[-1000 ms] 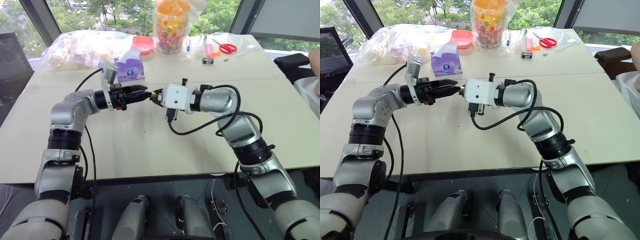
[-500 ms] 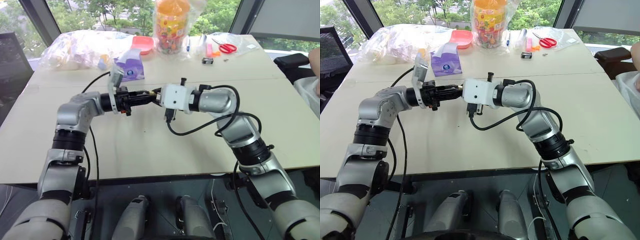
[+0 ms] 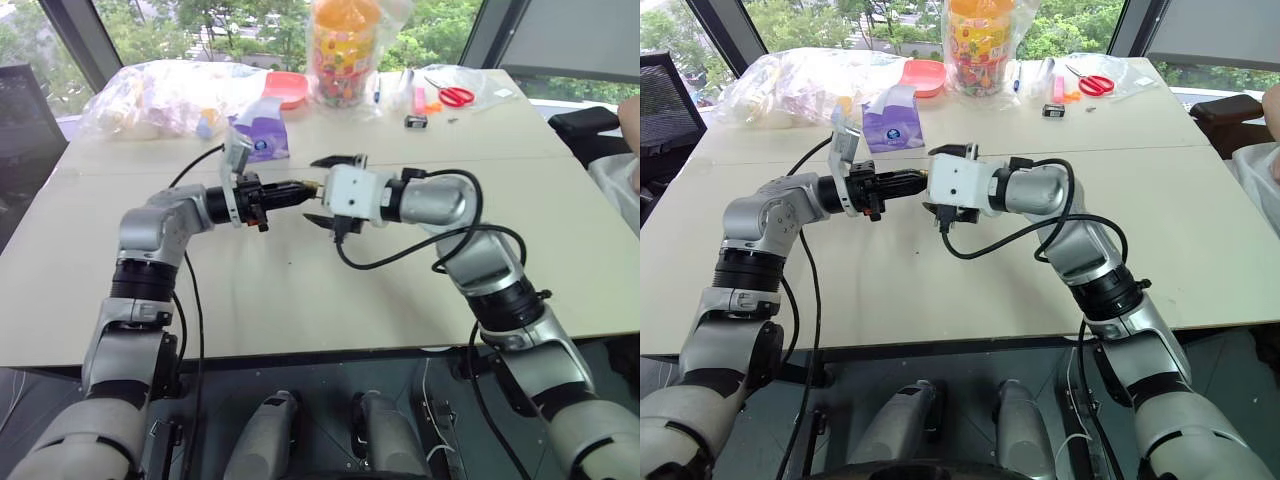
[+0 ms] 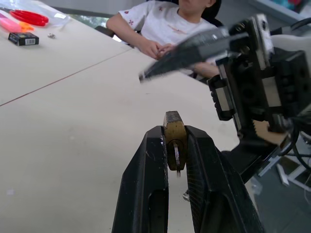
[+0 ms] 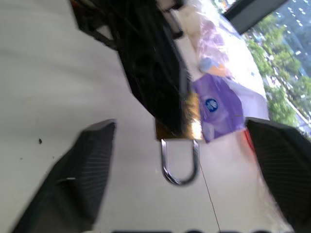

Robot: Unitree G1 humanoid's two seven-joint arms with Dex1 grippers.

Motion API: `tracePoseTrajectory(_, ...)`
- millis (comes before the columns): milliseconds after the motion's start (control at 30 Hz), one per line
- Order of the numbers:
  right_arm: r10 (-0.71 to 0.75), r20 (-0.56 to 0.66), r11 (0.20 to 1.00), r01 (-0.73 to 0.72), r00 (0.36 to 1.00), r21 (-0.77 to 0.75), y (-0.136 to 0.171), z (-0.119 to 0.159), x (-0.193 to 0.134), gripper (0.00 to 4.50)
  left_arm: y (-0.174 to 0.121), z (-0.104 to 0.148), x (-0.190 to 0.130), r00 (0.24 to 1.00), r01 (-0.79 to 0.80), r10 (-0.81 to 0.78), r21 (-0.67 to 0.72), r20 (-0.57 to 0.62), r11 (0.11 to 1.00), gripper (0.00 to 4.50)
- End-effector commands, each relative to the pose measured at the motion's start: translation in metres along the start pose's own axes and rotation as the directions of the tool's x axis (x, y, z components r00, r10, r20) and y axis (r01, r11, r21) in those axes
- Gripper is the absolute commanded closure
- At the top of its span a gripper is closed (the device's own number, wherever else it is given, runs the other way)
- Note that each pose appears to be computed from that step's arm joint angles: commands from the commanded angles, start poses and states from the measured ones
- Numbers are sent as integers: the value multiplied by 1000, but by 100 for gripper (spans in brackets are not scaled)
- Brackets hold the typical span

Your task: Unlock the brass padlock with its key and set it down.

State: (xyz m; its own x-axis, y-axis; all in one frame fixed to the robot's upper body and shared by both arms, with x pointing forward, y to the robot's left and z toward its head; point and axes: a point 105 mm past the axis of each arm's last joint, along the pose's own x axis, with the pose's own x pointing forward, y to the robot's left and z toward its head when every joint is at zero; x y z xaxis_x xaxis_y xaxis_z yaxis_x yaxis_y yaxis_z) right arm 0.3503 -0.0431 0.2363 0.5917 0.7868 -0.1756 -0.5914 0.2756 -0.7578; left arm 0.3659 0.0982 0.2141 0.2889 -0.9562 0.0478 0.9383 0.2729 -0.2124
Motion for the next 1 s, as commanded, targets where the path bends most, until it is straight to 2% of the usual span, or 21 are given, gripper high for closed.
tracePoseTrajectory(33,-122,101,977,102,987,185,-20,23,-24,5,-12,20,-8,997,48,-49,15,59,999,447)
tracePoseTrajectory(267,-256,106,907,201,961,371,-34,25,-38,5,-22,19,-8,995,88,-89,19,41,996,447)
tracePoseTrajectory(467,-249,53,907,214,967,362,-34,12,-38,5,-27,26,-4,991,118,-119,19,68,993,447)
tracePoseTrajectory(1000,-164,48,920,136,985,368,-16,6,-29,5,-31,30,-5,988,132,-133,29,79,991,447)
